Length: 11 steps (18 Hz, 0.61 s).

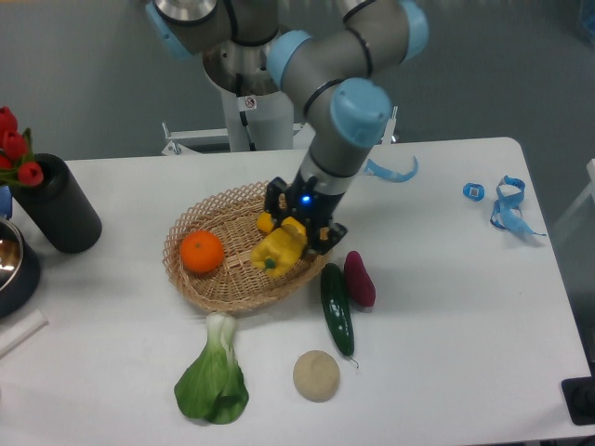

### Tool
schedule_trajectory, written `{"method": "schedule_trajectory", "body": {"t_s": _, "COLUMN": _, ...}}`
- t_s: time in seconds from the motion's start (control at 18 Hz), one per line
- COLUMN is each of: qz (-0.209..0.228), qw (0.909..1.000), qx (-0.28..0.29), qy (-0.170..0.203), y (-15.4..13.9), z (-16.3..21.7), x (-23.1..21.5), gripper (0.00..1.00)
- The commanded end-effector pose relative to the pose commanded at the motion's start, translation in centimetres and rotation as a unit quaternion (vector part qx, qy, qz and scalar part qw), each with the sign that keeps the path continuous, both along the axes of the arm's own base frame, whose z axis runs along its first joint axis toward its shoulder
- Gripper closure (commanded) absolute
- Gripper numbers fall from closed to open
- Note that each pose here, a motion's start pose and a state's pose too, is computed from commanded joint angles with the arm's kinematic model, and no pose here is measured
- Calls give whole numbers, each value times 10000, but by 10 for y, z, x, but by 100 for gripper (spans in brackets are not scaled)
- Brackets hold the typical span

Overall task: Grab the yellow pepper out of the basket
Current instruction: 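Lift the yellow pepper out of the basket and carry it aside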

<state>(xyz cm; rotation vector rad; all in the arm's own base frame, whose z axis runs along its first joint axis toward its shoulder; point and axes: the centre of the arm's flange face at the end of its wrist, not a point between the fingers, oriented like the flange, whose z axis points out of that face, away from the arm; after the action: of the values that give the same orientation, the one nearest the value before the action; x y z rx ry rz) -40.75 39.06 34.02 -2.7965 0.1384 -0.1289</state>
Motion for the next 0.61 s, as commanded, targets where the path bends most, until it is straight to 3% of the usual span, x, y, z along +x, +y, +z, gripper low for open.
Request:
{"method": "schedule_trajectory", "body": {"t_s": 0.28, "qz": 218, "qw": 9978, "qx": 174, "qy": 596, "y": -51, "z": 0, "x": -73, "gripper": 60}}
{"method": "schedule_trajectory", "body": {"t_s": 0.61, "qz": 262, "qw": 9973, "qx": 127, "qy": 679, "y": -65, "z": -18, "x": -107, "gripper": 56}}
